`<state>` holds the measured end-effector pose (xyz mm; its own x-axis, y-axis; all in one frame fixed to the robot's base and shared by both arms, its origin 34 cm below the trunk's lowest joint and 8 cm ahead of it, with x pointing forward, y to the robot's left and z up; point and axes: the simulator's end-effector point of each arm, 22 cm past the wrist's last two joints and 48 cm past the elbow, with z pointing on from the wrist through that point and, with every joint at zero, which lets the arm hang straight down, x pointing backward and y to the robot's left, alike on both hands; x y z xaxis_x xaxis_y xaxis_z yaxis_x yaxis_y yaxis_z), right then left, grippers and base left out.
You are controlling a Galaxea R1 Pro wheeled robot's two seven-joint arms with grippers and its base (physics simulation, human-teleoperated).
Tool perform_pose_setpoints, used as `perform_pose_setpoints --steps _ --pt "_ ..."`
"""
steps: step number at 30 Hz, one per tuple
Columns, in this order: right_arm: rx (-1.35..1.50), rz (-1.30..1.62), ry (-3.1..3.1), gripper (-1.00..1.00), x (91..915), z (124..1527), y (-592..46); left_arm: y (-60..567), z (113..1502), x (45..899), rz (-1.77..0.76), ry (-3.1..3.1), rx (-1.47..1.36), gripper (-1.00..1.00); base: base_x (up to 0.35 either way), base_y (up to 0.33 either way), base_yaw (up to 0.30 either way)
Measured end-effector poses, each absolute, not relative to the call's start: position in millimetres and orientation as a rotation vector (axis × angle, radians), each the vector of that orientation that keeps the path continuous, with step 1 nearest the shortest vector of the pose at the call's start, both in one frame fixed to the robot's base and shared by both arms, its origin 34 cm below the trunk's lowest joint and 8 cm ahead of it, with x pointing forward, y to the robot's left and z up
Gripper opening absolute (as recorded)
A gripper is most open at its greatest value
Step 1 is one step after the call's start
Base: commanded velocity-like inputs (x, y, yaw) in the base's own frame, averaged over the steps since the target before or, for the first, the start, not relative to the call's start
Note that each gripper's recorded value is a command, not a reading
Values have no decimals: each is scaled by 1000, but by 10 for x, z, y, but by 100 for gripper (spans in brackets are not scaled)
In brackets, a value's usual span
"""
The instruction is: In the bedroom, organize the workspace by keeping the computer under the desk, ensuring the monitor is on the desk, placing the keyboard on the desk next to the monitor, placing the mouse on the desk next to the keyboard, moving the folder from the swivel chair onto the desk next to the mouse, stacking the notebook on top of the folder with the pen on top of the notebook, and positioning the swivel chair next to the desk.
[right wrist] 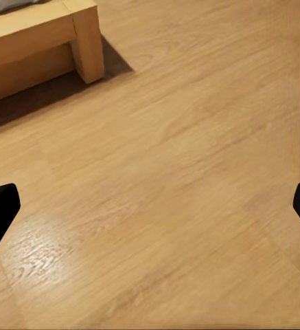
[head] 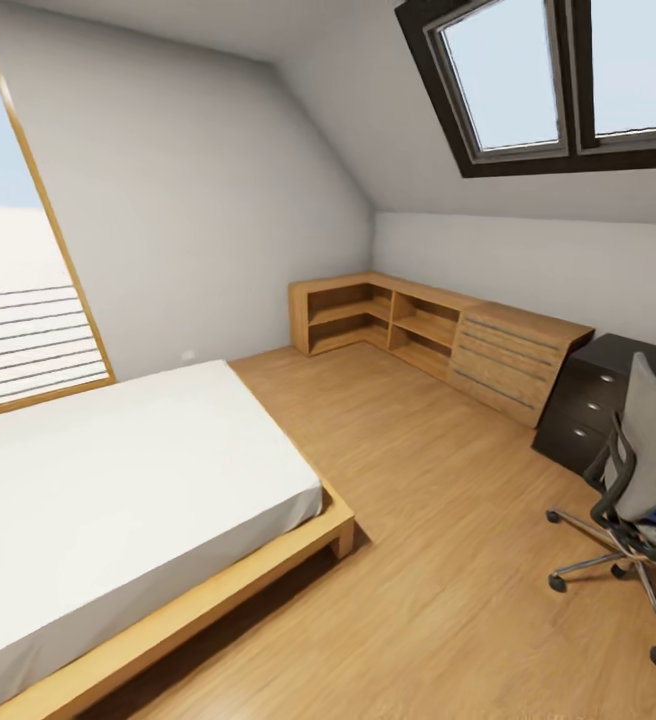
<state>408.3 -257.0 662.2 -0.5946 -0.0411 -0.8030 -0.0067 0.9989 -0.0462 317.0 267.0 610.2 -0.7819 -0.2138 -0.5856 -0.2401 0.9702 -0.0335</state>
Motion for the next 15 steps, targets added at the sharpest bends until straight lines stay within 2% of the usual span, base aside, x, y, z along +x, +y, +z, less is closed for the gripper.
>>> perform_pose_setpoints --steps 6,15 --pt "-33 -48 2207 100 4083 6622 -2573 2680 6103 3170 58 2495 -318 100 2 52 -279" --pt "-32 -48 2206 100 4085 6626 -2573 2684 6104 3169 59 2495 -319 100 113 258 -278"
